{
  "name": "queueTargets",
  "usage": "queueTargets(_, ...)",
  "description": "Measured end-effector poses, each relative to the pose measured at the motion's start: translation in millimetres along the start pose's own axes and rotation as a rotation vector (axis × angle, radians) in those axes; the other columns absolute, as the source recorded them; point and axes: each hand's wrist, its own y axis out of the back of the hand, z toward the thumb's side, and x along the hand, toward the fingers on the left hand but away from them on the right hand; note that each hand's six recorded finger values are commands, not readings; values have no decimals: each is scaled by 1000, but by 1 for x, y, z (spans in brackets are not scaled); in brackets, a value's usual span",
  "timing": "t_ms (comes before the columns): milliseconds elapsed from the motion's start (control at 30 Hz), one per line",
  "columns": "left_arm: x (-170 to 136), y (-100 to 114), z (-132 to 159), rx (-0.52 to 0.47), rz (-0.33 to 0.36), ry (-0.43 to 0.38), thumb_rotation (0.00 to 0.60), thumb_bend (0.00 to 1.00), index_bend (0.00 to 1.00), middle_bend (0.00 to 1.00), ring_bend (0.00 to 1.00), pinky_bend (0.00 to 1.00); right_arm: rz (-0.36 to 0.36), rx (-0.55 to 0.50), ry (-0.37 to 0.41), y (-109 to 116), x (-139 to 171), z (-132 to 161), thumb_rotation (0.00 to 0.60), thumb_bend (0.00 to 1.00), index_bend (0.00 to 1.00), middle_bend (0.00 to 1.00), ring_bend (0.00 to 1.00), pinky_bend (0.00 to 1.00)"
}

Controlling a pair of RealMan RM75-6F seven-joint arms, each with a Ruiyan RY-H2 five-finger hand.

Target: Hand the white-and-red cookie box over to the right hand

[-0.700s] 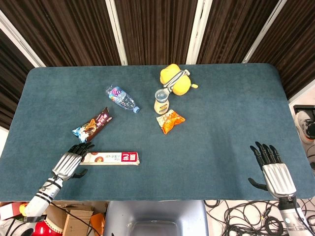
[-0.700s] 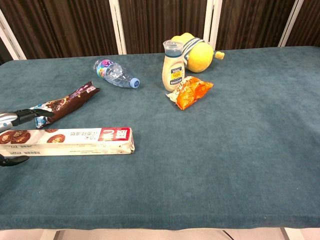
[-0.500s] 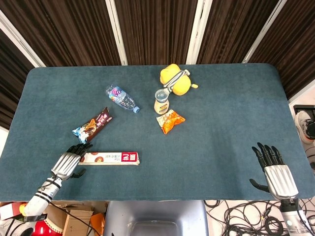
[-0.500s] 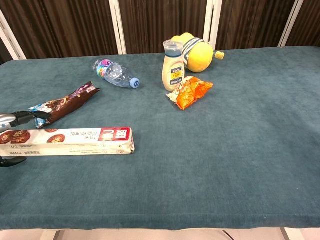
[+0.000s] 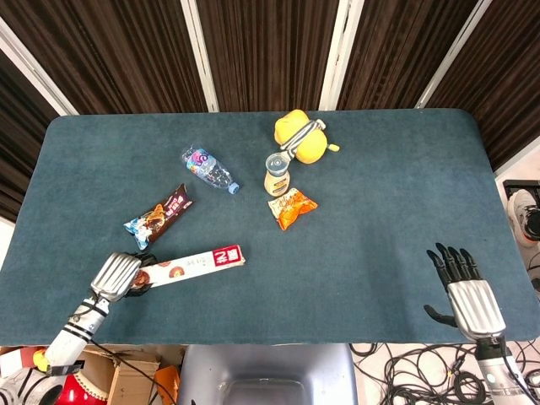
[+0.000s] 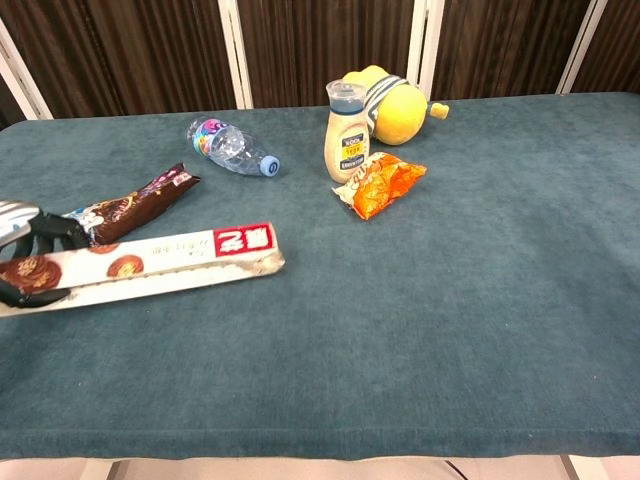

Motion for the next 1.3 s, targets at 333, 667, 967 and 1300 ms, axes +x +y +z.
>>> queueTargets(333, 27, 25, 60, -41, 55, -165, 600, 326, 576, 651, 589, 703, 62, -72, 149, 19, -74, 53, 600, 83, 0, 0, 0, 0)
queueTargets(667, 49, 30, 112, -24, 63, -246, 600, 328, 566, 646, 589, 703, 223, -152, 332, 26, -157, 162, 600, 84, 0, 0, 0, 0)
queueTargets(967, 55, 38, 126, -56, 134, -274, 600, 327, 560, 635, 586, 710, 426, -307, 428, 14, -162, 217, 600, 91, 0, 0, 0, 0)
queueTargets(1300, 53, 39, 129, -57, 142, -289, 600, 328, 559, 646, 582, 709, 421, -374, 467, 15, -169, 239, 600, 280, 570, 499, 508, 522)
